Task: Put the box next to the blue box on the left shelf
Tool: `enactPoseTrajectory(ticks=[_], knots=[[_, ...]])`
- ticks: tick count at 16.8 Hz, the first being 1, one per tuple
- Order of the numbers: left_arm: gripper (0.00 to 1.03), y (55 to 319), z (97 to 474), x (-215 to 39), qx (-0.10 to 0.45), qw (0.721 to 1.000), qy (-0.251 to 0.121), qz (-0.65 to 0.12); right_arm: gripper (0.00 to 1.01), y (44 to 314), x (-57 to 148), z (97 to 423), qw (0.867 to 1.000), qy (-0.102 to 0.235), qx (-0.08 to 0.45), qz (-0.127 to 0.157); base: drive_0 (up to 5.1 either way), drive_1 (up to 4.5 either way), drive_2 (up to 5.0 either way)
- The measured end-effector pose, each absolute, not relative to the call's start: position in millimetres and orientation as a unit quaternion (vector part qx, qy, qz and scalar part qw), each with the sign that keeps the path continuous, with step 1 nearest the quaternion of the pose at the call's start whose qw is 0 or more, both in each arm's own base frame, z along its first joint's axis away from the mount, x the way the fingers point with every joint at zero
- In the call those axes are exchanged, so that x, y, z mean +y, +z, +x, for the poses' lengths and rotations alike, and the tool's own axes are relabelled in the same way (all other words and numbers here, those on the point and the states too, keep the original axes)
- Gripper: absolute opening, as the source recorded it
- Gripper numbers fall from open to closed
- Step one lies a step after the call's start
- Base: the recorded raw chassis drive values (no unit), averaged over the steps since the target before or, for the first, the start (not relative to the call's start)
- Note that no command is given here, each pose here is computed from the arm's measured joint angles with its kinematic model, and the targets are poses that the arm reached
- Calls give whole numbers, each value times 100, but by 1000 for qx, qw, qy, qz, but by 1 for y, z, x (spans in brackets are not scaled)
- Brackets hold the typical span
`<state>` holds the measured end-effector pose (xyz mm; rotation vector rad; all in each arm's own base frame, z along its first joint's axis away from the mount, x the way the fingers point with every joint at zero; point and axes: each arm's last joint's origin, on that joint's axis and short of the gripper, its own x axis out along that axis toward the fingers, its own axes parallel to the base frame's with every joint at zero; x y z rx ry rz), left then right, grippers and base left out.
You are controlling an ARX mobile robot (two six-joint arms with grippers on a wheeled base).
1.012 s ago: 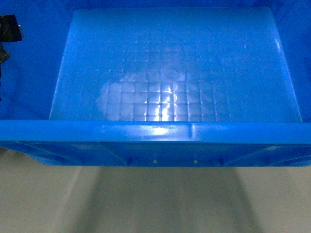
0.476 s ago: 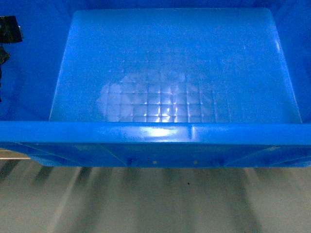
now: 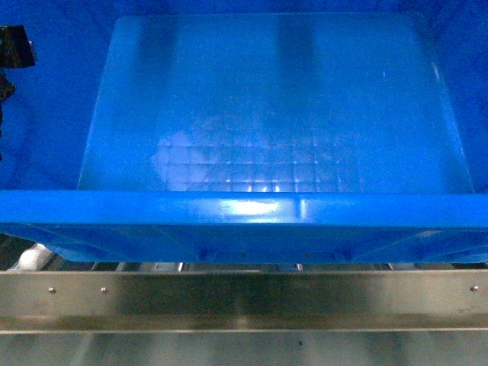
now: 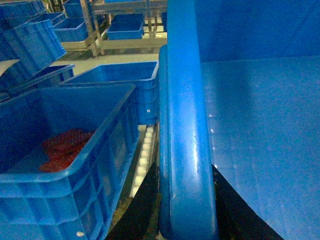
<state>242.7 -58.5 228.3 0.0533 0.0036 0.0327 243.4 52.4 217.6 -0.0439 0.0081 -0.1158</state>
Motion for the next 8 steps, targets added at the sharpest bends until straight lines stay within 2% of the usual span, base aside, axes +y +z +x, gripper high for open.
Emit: enactPoseTrajectory(ticks=[8], knots=[[17,228,243,-59,3,1000,16,27,21,217,52,243,998,-58,5,-22,3,425,-420]])
